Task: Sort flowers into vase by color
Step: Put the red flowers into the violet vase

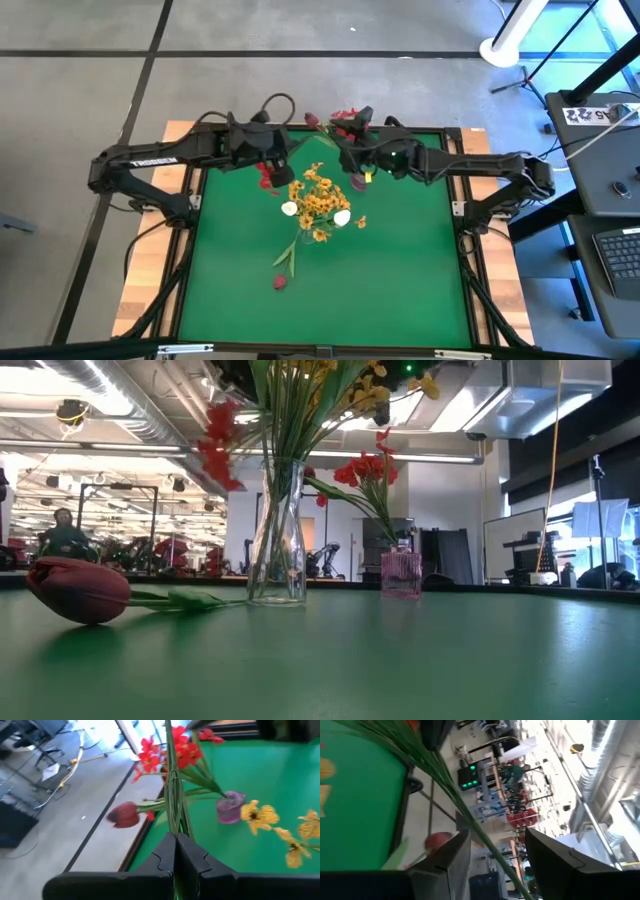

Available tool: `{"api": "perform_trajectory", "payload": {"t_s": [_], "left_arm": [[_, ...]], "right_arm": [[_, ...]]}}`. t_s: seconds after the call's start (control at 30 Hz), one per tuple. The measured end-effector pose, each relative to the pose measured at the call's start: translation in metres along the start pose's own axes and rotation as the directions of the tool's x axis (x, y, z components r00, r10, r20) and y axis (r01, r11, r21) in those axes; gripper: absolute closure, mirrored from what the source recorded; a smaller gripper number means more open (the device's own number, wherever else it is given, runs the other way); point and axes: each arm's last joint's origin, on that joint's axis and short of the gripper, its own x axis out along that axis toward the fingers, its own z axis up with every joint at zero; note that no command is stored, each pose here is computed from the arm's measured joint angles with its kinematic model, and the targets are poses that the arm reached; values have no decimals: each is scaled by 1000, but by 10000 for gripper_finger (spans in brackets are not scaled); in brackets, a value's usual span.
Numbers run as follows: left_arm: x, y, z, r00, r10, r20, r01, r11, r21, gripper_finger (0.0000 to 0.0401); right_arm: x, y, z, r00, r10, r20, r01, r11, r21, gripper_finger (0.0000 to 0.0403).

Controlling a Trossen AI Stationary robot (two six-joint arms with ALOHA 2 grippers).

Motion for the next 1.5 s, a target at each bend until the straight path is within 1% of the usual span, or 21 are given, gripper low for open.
{"api": "perform_trajectory", "payload": {"t_s": [0.2, 0.3, 0.37, 0.5, 0.6, 0.77, 0.8, 0.87, 0.93, 1.0, 1.2, 1.27, 1.37, 1.43, 1.5], "left_arm": [[8, -5, 4, 998, -55, 32, 55, 998, 16, 401], [8, -5, 4, 997, -61, 35, 61, 998, 12, 401], [8, -5, 4, 998, -62, 33, 61, 998, 10, 401], [8, -6, 4, 998, -62, 34, 62, 998, 11, 401], [8, -6, 4, 998, -62, 34, 62, 998, 10, 401], [8, -5, 4, 998, -56, 35, 56, 998, 5, 401], [8, -5, 4, 998, -48, 35, 48, 999, 4, 401], [8, -4, 5, 999, -21, 42, 21, 1000, -1, 400], [8, -4, 6, 999, -5, 47, 5, 1000, 1, 391], [5, -5, 7, 998, -5, 55, 4, 1000, 27, 377], [-10, -13, 13, 992, -27, 127, 11, 992, 127, 320], [-17, -15, 16, 987, 10, 162, -33, 990, 140, 300], [-34, -12, 21, 972, 104, 212, -135, 982, 135, 272], [-48, -7, 26, 955, 159, 250, -188, 978, 95, 257], [-65, -1, 31, 929, 223, 295, -239, 971, 21, 250]], "right_arm": [[13, 13, -5, 999, 38, -17, -39, 999, -17, 217], [16, 17, -5, 998, 50, -24, -51, 998, -23, 218], [17, 18, -6, 998, 53, -26, -53, 998, -23, 226], [16, 18, -5, 998, 52, -24, -53, 998, -16, 265], [16, 18, -5, 998, 53, -25, -53, 999, 4, 305], [16, 22, -7, 995, 91, -42, -91, 996, -7, 374], [16, 22, -7, 994, 96, -46, -97, 995, -6, 385], [16, 23, -8, 993, 99, -59, -99, 995, 4, 391], [16, 23, -8, 993, 99, -68, -99, 995, 5, 385], [16, 24, -9, 991, 105, -78, -105, 994, 7, 381], [15, 26, -11, 987, 114, -111, -111, 993, 28, 392], [15, 26, -12, 986, 103, -129, -97, 994, 53, 389], [12, 22, -12, 987, 91, -133, -75, 989, 126, 386], [7, 13, -11, 990, 67, -121, -44, 982, 184, 390], [0, 2, -12, 994, 45, -99, -19, 968, 249, 393]]}}
